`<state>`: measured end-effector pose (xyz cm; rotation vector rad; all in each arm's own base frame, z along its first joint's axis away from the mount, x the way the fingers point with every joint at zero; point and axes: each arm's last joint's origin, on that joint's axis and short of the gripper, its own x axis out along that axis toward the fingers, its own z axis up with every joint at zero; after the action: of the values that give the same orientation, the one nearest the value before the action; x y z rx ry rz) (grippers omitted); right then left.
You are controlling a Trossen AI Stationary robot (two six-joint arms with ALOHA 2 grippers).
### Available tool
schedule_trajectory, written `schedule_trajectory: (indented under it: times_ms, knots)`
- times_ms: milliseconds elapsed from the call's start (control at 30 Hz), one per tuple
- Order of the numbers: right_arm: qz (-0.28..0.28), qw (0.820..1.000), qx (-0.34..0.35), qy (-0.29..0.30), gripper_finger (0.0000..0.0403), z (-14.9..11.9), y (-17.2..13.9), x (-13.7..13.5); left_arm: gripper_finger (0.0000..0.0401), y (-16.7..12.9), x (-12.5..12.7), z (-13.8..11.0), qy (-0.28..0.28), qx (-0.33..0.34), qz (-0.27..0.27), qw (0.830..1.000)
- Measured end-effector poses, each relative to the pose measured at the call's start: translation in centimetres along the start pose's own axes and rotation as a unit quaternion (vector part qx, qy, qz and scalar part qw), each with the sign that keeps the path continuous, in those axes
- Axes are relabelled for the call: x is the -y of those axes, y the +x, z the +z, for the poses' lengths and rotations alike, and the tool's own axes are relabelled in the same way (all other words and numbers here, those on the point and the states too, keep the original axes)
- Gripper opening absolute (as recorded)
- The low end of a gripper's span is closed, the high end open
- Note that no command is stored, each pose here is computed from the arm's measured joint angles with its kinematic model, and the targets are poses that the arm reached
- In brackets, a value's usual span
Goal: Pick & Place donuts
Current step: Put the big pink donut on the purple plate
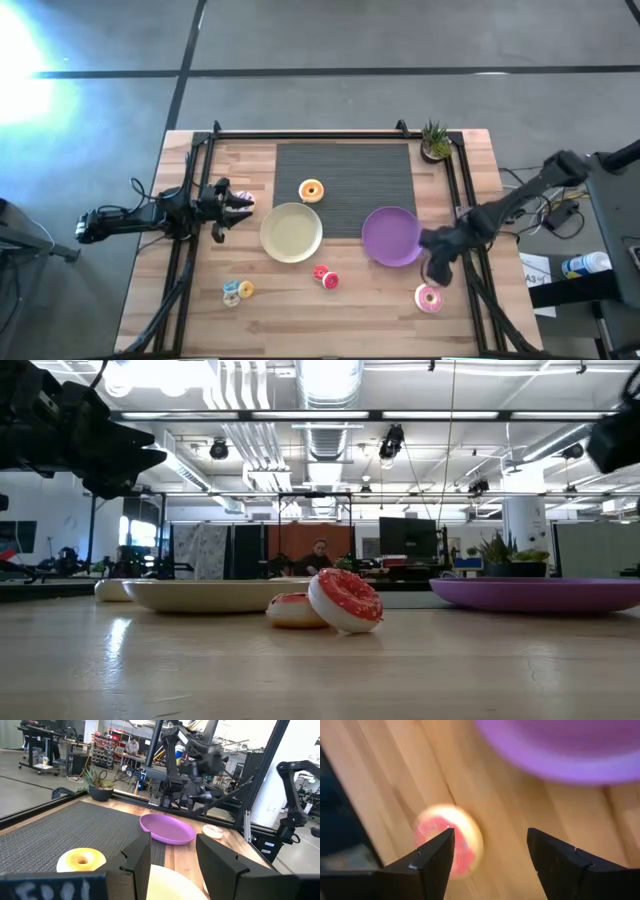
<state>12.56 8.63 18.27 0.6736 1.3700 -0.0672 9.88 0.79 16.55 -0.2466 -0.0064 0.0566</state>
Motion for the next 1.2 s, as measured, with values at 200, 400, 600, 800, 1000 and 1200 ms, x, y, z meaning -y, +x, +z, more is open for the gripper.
schedule_trajectory:
  times_ms: [200, 400, 600, 800, 1000, 1200]
  knots:
    - [-0.042, 0.996, -0.053, -0.063, 0.024, -1.5, 3.0, -2.9, 0.0131, 0.0, 0.0, 0.0, 0.0, 0.0, 0.0, 1.0]
    - [-0.075, 0.992, -0.069, -0.079, 0.024, -1.5, 5.0, -4.1, 0.0131, 0.0, 0.0, 0.0, 0.0, 0.0, 0.0, 1.0]
    - [-0.094, 0.988, -0.081, -0.091, 0.0234, -1.4, 6.5, -4.1, 0.0131, 0.0, 0.0, 0.0, 0.0, 0.0, 0.0, 1.0]
    - [-0.099, 0.989, -0.079, -0.078, 0.0158, -1.4, 6.5, -3.9, 0.0131, 0.0, 0.0, 0.0, 0.0, -0.001, 0.0, 1.0]
    - [-0.045, 0.997, -0.048, -0.047, 0.0029, -0.8, 4.1, -4.1, 0.0131, 0.0, 0.0, 0.0, 0.0, -0.001, 0.0, 1.0]
    - [-0.06, 0.993, 0.09, 0.046, 0.0022, 2.1, -1.2, -2.7, 0.0131, 0.0, 0.0, 0.0, 0.0, -0.001, 0.0, 1.0]
